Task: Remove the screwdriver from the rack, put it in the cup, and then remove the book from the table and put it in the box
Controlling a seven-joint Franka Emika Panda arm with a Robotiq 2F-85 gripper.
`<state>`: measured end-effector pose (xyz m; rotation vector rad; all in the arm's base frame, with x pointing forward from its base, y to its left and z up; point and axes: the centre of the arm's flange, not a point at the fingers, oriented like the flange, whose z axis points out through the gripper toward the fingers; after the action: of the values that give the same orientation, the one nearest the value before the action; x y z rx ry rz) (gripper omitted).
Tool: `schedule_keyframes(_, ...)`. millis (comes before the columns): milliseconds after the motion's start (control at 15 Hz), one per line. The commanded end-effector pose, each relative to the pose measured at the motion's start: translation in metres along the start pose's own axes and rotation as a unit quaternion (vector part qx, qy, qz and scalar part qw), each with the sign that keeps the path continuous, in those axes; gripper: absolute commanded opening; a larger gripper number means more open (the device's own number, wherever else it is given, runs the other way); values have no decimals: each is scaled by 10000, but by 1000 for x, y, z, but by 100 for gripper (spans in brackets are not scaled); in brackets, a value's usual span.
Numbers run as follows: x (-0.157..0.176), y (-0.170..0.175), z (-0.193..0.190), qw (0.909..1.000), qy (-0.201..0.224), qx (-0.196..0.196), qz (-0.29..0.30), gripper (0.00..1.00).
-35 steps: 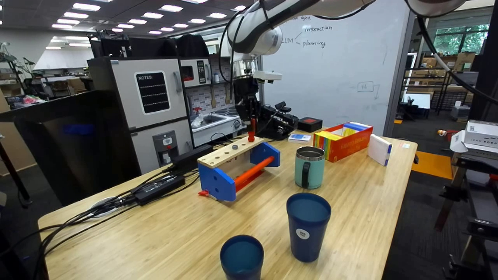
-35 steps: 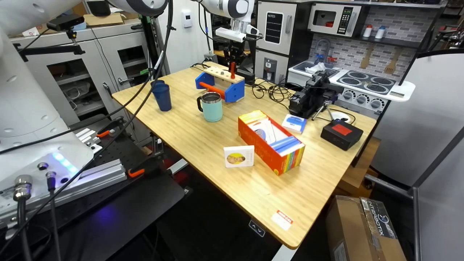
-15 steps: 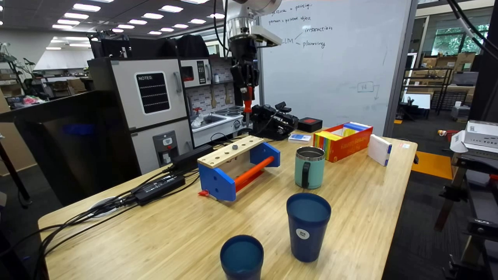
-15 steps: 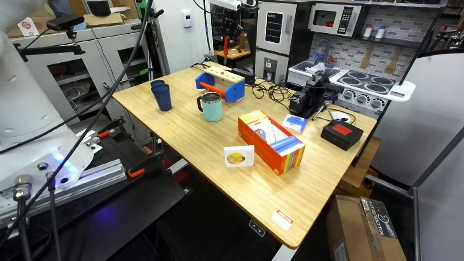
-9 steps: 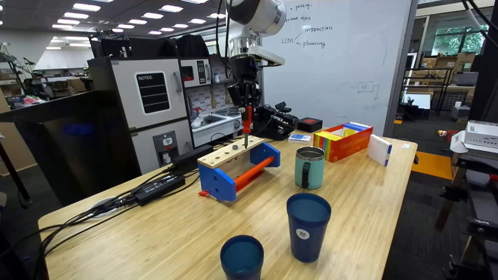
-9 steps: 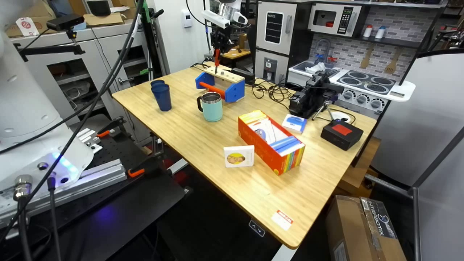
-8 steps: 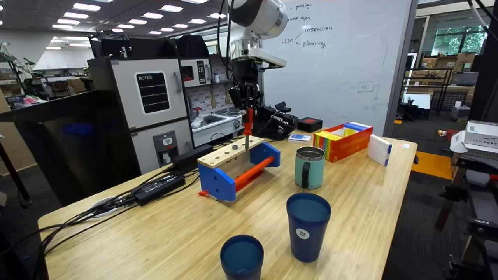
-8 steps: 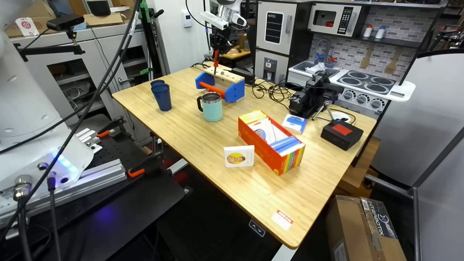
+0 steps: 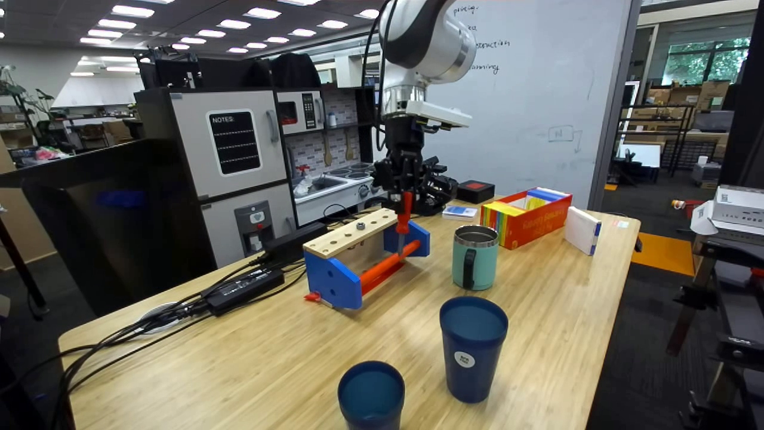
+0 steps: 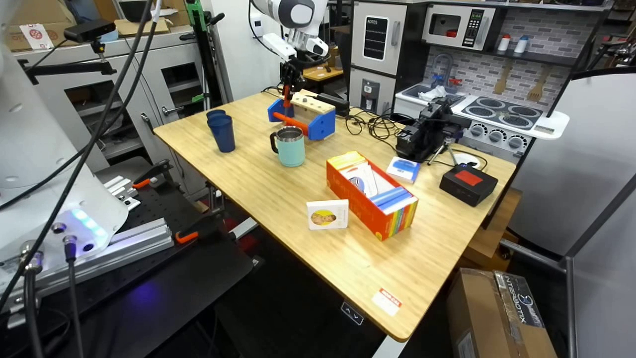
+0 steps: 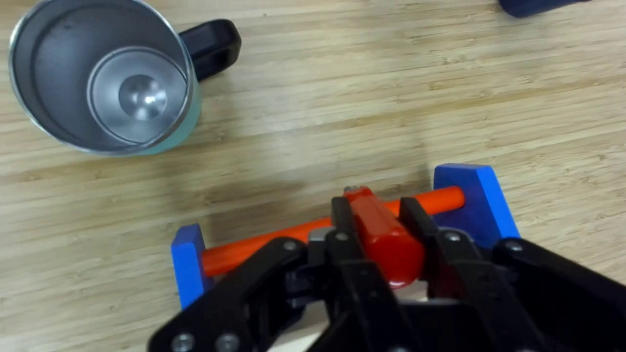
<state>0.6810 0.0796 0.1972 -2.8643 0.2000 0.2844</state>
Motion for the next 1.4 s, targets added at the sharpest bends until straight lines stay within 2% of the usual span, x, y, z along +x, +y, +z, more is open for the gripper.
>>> schedule_keyframes(0, -80, 28, 10, 9994, 277, 33, 226, 7)
schedule_keyframes(200, -112, 50, 11, 9987, 505, -30, 40, 7)
schedule_keyframes(333, -135, 63, 4, 9954, 902, -289, -140, 7)
schedule_keyframes(933, -269, 119, -70, 9789, 1826, -514, -765, 7)
schedule_keyframes(1133, -287, 124, -90, 9723, 2104, -649, -780, 7)
schedule_keyframes(1333, -280, 127, -102, 9703, 2180, -590, -866, 7)
